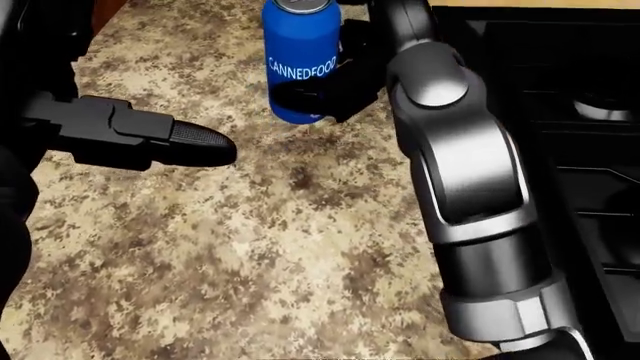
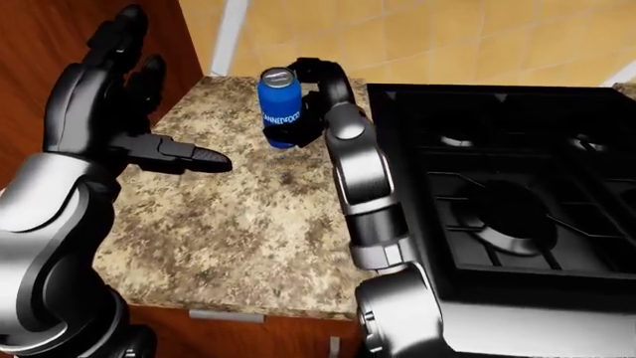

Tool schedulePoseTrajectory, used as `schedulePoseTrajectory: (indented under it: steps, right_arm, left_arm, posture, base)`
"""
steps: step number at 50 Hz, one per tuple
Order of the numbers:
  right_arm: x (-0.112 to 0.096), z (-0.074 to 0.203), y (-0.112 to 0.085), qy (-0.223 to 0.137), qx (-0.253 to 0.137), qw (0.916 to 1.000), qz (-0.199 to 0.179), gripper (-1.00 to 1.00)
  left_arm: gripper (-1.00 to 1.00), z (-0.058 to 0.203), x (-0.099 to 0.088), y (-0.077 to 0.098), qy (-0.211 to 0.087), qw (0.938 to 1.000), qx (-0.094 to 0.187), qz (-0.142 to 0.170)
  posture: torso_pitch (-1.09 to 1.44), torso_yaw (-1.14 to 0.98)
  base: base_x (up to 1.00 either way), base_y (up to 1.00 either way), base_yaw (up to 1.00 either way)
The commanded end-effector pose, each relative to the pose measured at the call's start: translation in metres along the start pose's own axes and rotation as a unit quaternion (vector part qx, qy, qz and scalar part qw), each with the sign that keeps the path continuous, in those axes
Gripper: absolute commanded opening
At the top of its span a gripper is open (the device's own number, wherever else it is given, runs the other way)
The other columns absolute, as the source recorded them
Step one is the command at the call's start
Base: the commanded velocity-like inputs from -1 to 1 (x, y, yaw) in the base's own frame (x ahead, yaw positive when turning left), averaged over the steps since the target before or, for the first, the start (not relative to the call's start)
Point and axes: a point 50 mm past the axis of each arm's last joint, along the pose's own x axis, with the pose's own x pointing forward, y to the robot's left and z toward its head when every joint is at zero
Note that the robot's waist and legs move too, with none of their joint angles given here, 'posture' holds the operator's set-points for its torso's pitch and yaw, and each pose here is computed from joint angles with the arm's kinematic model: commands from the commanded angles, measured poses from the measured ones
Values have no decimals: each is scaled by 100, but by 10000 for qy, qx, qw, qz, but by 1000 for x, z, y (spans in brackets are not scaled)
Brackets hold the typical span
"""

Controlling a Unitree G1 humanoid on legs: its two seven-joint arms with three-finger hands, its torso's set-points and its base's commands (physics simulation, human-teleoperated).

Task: Move the drinks to the dining counter.

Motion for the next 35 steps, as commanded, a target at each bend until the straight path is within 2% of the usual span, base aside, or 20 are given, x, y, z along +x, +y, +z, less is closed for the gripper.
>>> schedulePoseTrajectory:
  steps: [1, 21, 35]
  right_arm:
    - [-5, 27, -4, -497, 29, 9988, -39, -100]
    - [-23, 33, -7, -554, 82, 9984, -71, -100]
    - [-35, 36, -14, -618, 125, 9980, -77, -100]
  left_arm:
    - [100, 13, -2, 1, -404, 9992, 42, 55]
    - [100, 16, -17, -2, -394, 9992, 52, 10]
    - [100, 19, -15, -11, -395, 9992, 62, -97]
  posture:
    - [0, 0]
    - [0, 0]
    - [0, 0]
  base:
    - [-100, 0, 0]
    - [-100, 0, 0]
    - [-100, 0, 0]
